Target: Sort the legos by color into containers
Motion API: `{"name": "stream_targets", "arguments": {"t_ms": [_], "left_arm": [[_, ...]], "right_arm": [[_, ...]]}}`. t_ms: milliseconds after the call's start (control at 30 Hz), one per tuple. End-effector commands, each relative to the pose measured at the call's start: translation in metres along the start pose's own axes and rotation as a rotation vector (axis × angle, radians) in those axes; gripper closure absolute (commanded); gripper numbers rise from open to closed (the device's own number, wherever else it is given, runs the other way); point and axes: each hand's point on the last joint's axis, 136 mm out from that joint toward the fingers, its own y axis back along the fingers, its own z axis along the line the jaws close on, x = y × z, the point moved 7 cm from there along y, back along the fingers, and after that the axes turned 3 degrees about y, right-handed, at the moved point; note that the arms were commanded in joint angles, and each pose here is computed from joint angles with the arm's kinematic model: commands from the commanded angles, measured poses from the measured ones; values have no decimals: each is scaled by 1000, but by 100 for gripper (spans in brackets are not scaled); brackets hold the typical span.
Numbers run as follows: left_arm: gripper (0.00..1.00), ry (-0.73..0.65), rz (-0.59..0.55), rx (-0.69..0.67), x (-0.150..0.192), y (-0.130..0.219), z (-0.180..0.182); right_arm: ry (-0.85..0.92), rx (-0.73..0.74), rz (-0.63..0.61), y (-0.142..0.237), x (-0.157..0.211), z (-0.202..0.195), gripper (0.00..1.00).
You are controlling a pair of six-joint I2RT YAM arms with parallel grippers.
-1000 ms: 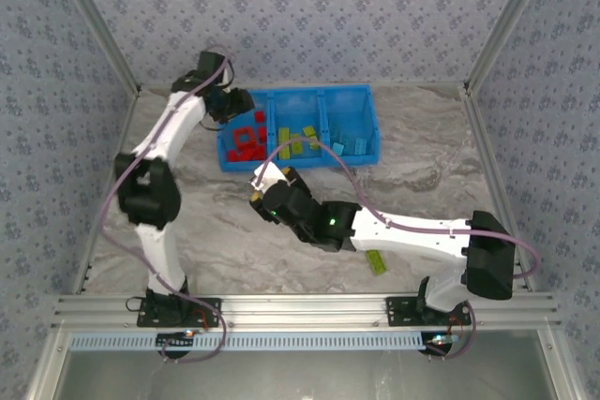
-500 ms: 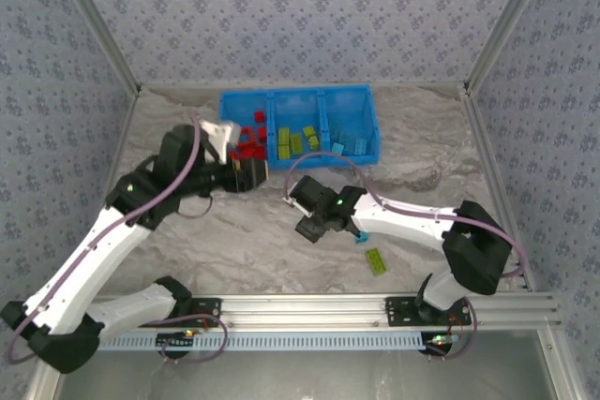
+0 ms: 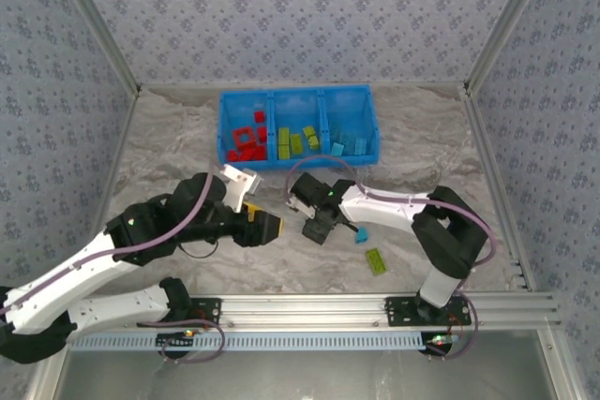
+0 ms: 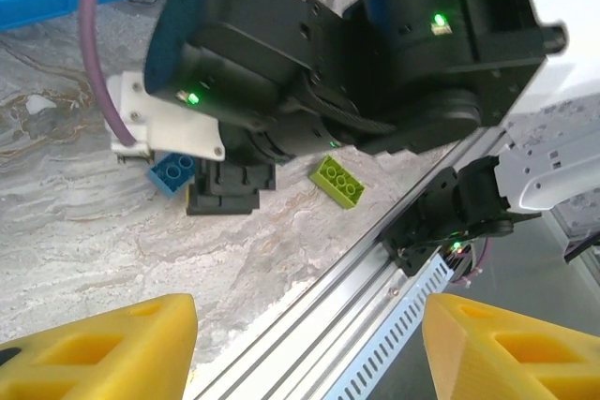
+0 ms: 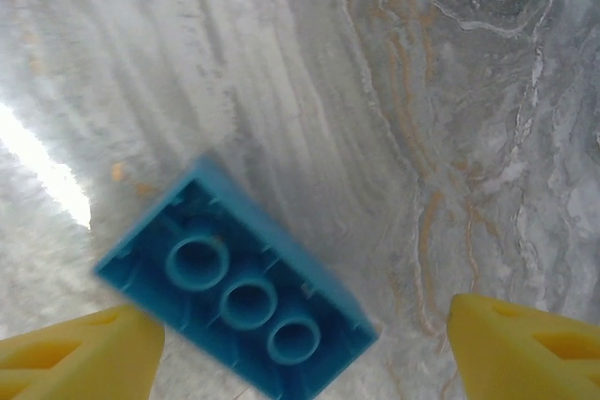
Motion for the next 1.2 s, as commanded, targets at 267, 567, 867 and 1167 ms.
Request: {"name": "stream_targets", "arguments": {"t_ms": [267, 567, 867, 1167], "left_arm": [[36, -42, -8, -8, -8, -11, -19], [40, -100, -91, -104, -12, -21, -24], [43, -289, -295, -402, -30, -56, -67], [40, -375, -444, -502, -51, -115, -95]], "right_arm": [[-78, -120, -7, -15, -7, -22, 39], [-125, -146, -12, -25, -15, -29, 58], [-355, -89, -146, 24, -4, -63, 72], [-667, 3, -317, 69, 0, -149, 71]]}}
